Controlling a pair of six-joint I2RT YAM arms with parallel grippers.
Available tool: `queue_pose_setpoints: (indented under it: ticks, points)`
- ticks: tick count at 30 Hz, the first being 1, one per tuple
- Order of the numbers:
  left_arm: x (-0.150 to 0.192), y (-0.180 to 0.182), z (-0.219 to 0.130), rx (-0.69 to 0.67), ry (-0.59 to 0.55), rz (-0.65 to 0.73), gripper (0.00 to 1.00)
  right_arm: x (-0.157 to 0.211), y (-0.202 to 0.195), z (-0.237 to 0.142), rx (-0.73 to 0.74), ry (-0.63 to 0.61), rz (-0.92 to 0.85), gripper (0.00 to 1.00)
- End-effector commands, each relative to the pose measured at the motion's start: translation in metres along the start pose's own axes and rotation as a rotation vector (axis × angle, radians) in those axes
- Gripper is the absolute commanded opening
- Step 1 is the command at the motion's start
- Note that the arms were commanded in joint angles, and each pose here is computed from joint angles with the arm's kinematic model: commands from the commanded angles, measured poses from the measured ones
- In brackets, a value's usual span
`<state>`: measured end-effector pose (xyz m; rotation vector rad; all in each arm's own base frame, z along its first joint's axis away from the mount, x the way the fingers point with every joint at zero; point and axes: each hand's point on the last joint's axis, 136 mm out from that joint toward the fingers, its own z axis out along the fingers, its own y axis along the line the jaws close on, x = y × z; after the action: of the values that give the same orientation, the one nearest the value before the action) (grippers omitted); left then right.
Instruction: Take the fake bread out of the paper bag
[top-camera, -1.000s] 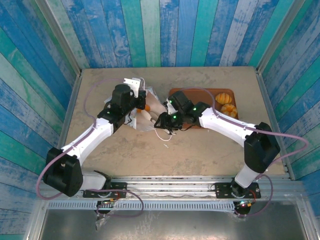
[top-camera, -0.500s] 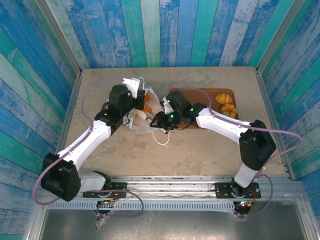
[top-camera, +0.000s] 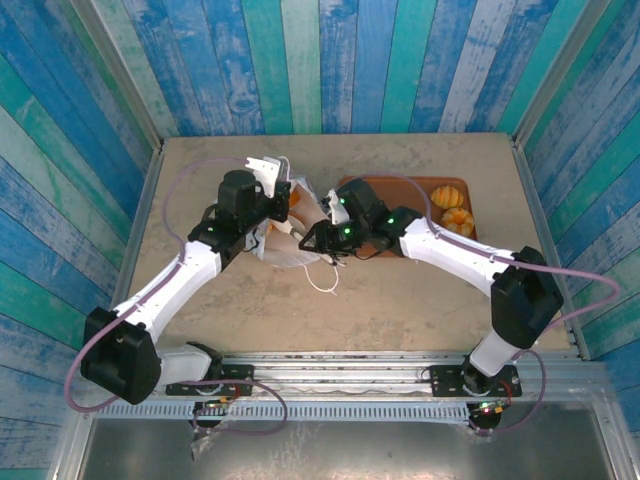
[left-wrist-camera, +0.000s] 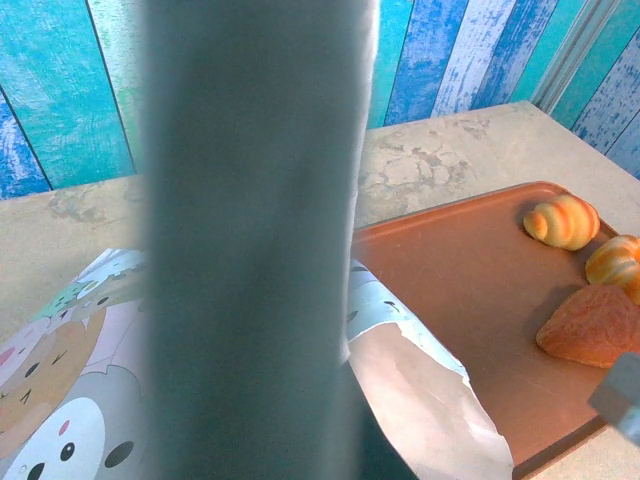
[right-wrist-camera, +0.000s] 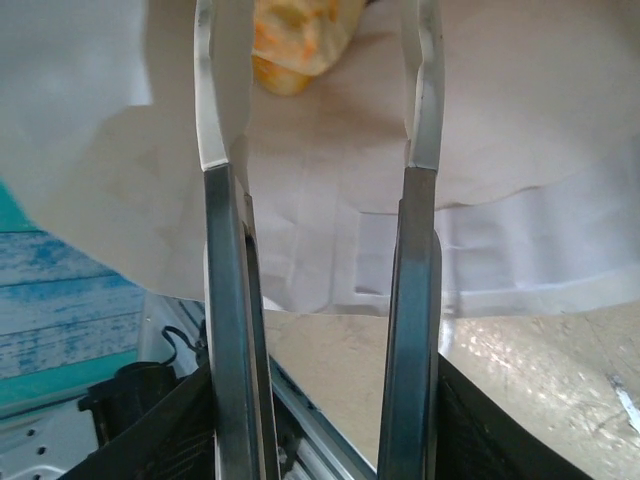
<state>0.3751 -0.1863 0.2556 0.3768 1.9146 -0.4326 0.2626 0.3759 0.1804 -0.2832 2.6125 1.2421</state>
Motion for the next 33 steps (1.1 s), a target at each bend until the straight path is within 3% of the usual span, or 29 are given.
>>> queue_pose_setpoints:
  ticks: [1, 22, 33]
  points:
    - [-0.028, -0.005, -0.017, 0.013, -0.086, 0.009, 0.0, -0.001, 0.014, -0.003, -0.051, -0.024, -0.013, 0.49]
    - [-0.028, -0.003, -0.022, 0.001, -0.096, 0.006, 0.0, 0.004, 0.02, 0.037, -0.107, 0.058, -0.003, 0.5]
    - [-0.027, -0.002, -0.021, -0.008, -0.092, 0.001, 0.0, 0.002, 0.029, 0.036, -0.15, 0.052, -0.014, 0.51]
